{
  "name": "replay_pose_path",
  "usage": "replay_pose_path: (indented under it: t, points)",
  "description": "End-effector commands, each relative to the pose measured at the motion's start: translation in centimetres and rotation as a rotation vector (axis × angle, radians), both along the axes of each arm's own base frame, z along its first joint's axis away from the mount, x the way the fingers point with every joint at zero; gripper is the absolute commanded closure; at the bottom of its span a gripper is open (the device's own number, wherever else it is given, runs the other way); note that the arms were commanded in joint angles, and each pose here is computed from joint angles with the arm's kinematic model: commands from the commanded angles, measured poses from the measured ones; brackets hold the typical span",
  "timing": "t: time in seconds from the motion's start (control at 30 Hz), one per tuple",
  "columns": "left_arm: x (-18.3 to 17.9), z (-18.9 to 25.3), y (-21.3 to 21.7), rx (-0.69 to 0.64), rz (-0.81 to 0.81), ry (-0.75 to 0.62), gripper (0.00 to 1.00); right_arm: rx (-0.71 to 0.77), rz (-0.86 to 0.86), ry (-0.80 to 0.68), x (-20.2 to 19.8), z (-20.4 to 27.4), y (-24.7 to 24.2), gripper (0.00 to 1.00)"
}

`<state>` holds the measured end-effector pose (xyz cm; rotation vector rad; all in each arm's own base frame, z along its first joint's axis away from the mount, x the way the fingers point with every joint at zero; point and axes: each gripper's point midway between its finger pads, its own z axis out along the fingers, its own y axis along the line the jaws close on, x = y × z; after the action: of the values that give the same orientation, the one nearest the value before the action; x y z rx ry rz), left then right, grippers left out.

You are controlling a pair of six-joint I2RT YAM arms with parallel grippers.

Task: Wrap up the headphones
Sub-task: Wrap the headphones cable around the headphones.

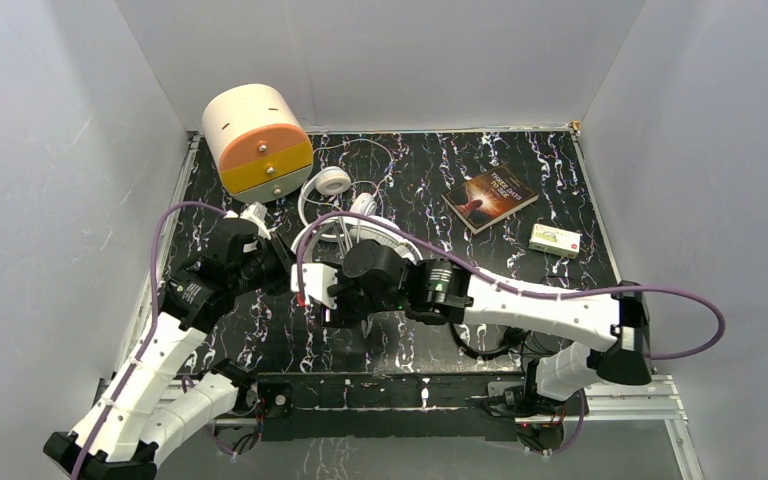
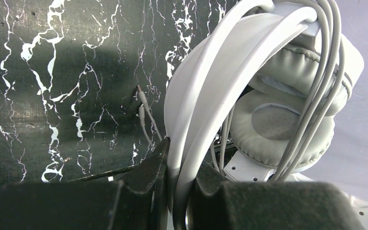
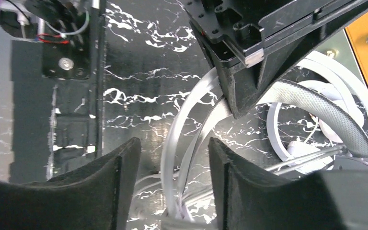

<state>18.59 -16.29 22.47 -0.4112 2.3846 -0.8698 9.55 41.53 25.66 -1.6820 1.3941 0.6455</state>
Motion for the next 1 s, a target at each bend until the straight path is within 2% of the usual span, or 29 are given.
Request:
replay_pose_path:
  t: [0.0,0.1,0.23,0.3,0.4,0.53,0.7,0.77,0.83,0.97]
  points:
    - [-0.1,3.2,-1.3,-0.111,-0.036,-0.077,1.00,-0.010,-0.038,-0.108,2.1,-0.5,1.3,0.43]
    - [-0.2,3.4,-1.2,-0.109,-0.031,-0.080,1.00,-0.044,-0.084,-0.130,3.0,-1.5,1.0,0.48]
    - [-0.3,3.8,-1.0,-0.111,-0.021,-0.089,1.00,-0.088,-0.113,-0.136,3.3,-2.5,0.6,0.49]
    - [-0.3,4.1,-1.0,-0.121,-0.018,-0.098,1.00,-0.092,-0.114,-0.137,3.3,-2.7,0.6,0.55]
    - [-0.3,4.3,-1.0,-0.126,-0.019,-0.103,1.00,-0.078,-0.092,-0.124,2.8,-2.4,0.9,0.70]
    - [-0.4,4.2,-1.0,-0.121,-0.025,-0.106,1.00,-0.049,-0.062,-0.141,2.6,-1.0,1.2,1.00]
    - [0.0,3.2,0.1,-0.057,0.004,-0.118,1.00,-0.058,0.003,-0.147,1.9,0.1,1.3,1.00]
    - [0.2,2.9,0.3,-0.036,0.010,-0.121,0.94,-0.052,-0.001,-0.155,2.0,0.3,1.2,1.00]
    - [0.3,2.9,0.4,-0.031,0.010,-0.128,0.83,-0.028,-0.004,-0.164,2.0,0.7,1.1,1.00]
    - [0.3,3.3,1.0,-0.011,0.021,-0.167,0.46,-0.006,-0.006,-0.152,1.7,1.6,0.6,1.00]
